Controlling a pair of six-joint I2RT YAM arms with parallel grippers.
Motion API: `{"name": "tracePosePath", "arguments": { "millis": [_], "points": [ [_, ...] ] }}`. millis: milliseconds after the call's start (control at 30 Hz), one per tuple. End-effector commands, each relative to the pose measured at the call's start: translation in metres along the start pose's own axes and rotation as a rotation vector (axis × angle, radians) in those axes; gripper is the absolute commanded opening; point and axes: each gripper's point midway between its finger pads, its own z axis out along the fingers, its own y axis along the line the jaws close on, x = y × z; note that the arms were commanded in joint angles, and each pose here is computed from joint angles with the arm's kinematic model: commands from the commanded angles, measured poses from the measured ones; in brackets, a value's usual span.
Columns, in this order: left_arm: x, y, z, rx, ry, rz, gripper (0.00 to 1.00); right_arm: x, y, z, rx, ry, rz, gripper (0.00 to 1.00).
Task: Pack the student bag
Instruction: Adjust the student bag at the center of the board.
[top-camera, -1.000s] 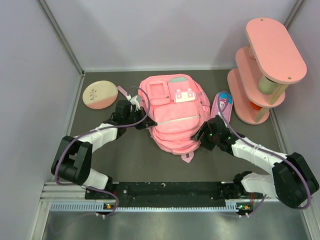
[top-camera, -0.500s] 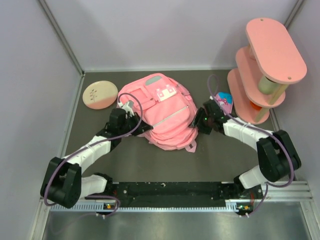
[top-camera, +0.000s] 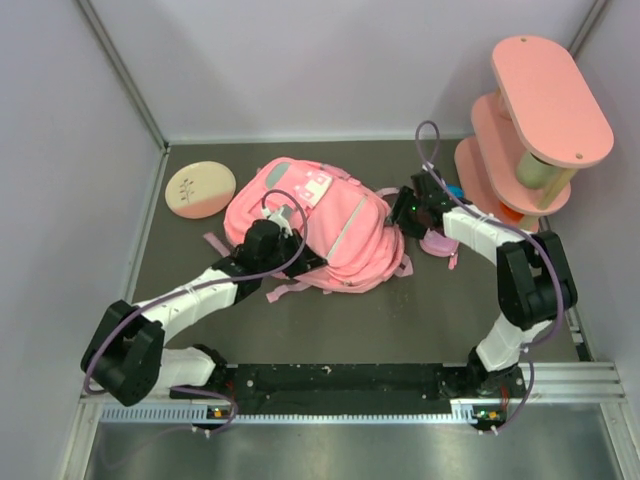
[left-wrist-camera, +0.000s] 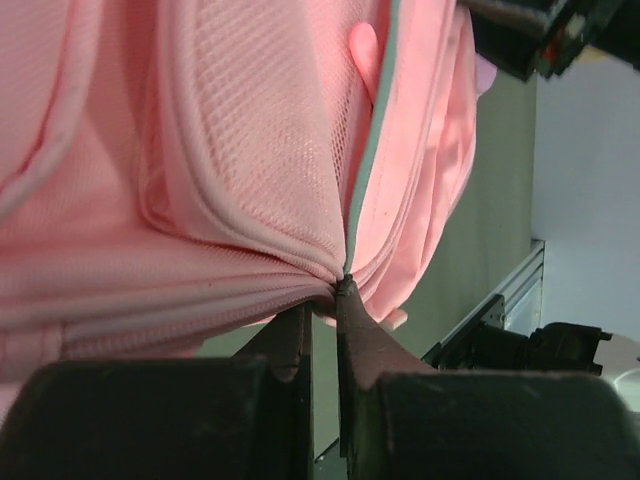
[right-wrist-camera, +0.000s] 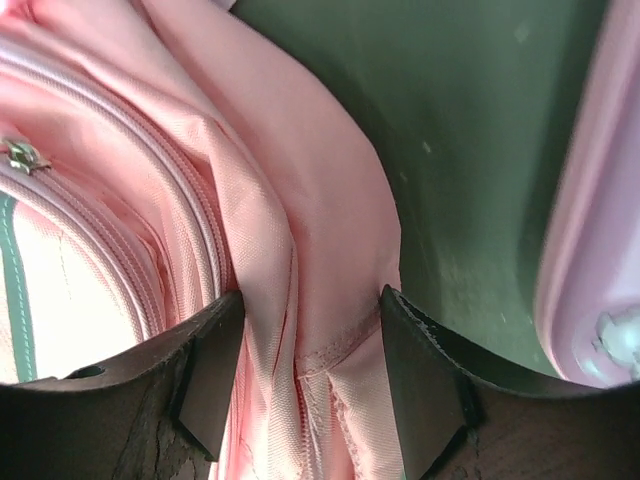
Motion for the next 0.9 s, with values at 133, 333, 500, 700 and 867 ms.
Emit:
{"name": "tracePosePath", "arguments": {
  "millis": [133, 333, 500, 700, 867],
  "points": [
    [0.020, -0.045, -0.006, 0.110, 0.087, 0.057, 0.00, -0.061, 0.102, -0.022, -0.330, -0.121, -0.111, 0.66],
    [0.017, -0.049, 0.006, 0.122, 0.095, 0.034, 0.00, -0.087, 0.060, -0.078, -0.167, -0.324, -0.107, 0.84],
    [0.016, -0.054, 0.012, 0.142, 0.113, 0.022, 0.00, -0.064, 0.039, -0.120, -0.187, -0.374, -0.040, 0.87],
    [0.010, -0.057, 0.010, 0.151, 0.099, 0.028, 0.00, 0.029, 0.043, -0.149, -0.412, -0.215, 0.068, 0.79],
    [0.007, -0.060, 0.008, 0.150, 0.090, 0.041, 0.00, 0.091, 0.055, -0.157, -0.442, -0.112, 0.041, 0.72]
  ]
}}
